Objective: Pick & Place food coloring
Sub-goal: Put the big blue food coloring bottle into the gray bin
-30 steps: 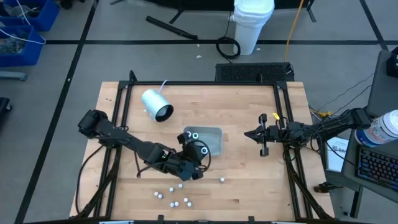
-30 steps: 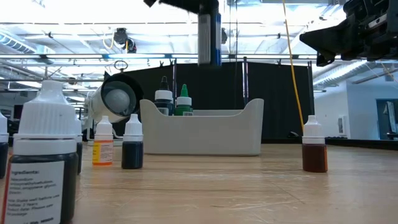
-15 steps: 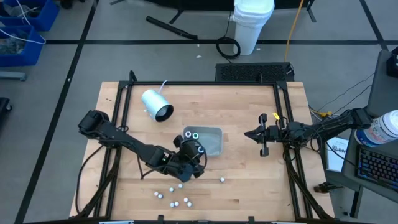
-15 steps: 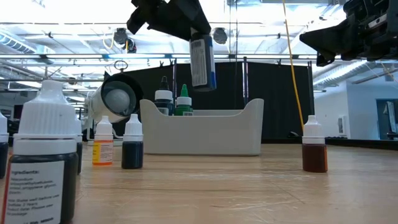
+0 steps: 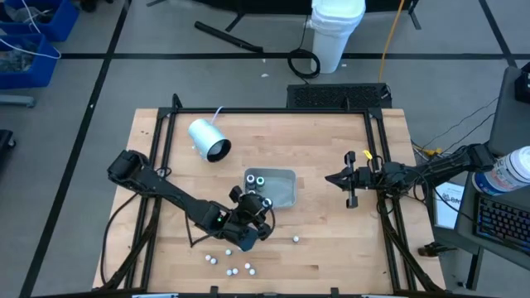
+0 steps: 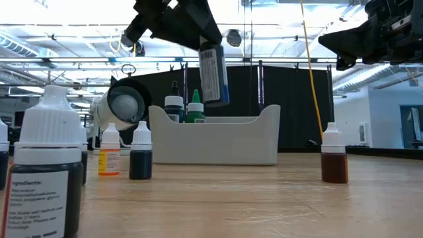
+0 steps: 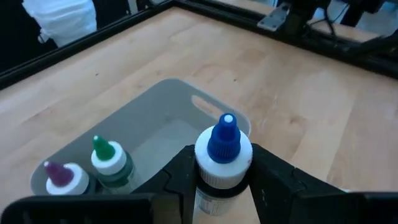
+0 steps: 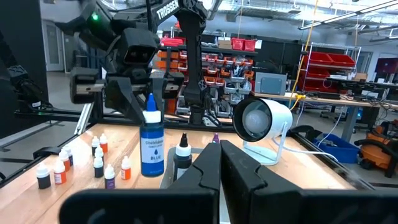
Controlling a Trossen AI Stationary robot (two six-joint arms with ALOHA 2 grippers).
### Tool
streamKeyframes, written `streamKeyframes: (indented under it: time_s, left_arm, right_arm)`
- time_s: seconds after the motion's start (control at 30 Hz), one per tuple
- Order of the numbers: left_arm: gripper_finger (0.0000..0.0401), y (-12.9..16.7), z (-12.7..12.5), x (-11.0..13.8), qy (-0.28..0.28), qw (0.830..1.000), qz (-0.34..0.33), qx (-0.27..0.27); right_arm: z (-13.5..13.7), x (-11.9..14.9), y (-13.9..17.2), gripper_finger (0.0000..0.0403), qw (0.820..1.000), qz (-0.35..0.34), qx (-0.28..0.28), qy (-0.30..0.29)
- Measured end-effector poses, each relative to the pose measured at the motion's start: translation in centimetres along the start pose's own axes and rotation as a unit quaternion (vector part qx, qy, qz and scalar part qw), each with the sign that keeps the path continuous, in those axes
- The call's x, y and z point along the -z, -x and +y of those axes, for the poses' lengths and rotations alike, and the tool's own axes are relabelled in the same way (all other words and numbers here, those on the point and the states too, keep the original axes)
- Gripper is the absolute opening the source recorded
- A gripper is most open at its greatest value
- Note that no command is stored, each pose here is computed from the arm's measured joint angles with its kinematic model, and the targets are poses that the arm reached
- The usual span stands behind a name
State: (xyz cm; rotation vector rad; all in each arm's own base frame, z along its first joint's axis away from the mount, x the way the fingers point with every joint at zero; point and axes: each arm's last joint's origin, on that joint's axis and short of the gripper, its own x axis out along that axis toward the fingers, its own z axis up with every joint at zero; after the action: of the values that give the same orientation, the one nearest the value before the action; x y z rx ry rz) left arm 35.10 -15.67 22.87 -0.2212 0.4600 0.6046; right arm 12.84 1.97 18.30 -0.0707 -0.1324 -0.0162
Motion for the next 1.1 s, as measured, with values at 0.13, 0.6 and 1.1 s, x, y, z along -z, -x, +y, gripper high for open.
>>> streamKeyframes:
  time_s: [0.13, 0.6, 1.1]
  left_arm:
    - [0.0131, -0.4, -0.1, 0.5, -0.002, 1.0, -0.004, -0.012]
    - [0.013, -0.6, 0.1, 1.0, -0.048, 0.998, -0.014, -0.043]
    - [0.0131, -2.2, -0.1, 2.8, -0.086, 0.994, -0.01, -0.072]
  right_arm:
    - [0.0, 0.0, 0.0, 0.0, 1.0, 0.0, 0.0, 0.001]
    - [0.0, 0.0, 0.0, 0.0, 1.0, 0.0, 0.0, 0.002]
    - [0.0, 0.1, 0.0, 0.0, 1.0, 0.002, 0.0, 0.003]
